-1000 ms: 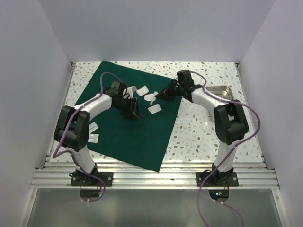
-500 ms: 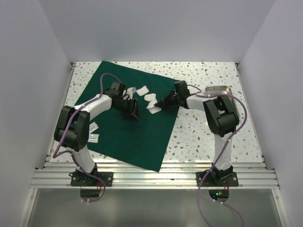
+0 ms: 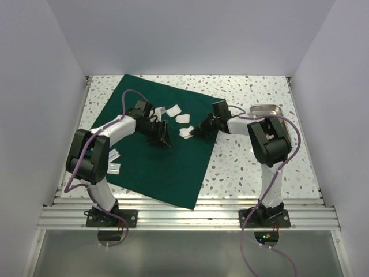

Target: Prepare the surgical pack

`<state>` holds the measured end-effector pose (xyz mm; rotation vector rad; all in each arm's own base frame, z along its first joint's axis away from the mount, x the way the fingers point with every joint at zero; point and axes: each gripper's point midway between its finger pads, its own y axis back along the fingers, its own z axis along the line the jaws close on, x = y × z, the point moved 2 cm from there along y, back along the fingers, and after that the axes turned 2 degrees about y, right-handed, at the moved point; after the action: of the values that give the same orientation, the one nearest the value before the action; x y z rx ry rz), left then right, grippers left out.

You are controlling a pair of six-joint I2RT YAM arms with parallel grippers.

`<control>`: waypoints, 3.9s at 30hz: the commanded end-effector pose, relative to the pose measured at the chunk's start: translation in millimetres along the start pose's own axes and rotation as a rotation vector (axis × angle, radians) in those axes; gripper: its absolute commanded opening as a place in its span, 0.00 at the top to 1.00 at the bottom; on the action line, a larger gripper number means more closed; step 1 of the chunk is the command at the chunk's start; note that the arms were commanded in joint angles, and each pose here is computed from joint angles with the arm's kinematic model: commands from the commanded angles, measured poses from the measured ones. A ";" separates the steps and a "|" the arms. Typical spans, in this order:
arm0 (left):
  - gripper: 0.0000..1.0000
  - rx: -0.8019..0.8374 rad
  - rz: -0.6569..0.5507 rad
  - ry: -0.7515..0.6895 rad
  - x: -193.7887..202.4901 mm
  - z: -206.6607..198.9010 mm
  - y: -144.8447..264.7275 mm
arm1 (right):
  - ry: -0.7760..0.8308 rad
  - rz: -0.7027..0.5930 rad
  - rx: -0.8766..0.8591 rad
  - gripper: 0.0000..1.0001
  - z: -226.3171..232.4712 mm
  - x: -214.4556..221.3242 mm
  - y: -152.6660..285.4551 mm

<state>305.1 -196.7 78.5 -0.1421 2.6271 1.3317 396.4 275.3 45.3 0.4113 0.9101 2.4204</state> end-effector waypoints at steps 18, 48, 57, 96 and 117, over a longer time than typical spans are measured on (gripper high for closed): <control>0.46 0.036 -0.036 -0.030 -7.0 -4.6 6.3 | 0.080 -0.041 0.009 0.94 6.7 -11.1 15.0; 0.46 0.041 -0.028 -0.025 -6.6 -5.1 6.5 | 0.145 -0.066 0.080 0.64 -10.3 -23.4 -2.2; 0.46 0.037 -0.026 -0.027 -6.7 -4.7 6.8 | 0.158 -0.066 0.105 0.69 -15.0 -28.4 -9.8; 0.46 0.117 -0.133 -0.092 -4.2 -17.6 20.2 | 0.230 -0.634 0.229 1.00 -46.1 -200.3 245.7; 0.46 0.012 -0.084 -0.104 -21.8 -9.7 23.7 | 0.057 -0.728 0.124 1.00 -106.2 -275.2 242.5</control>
<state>310.1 -195.8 99.4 -0.1730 2.5544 1.2464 478.4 -80.7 112.1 0.0374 1.0478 1.7321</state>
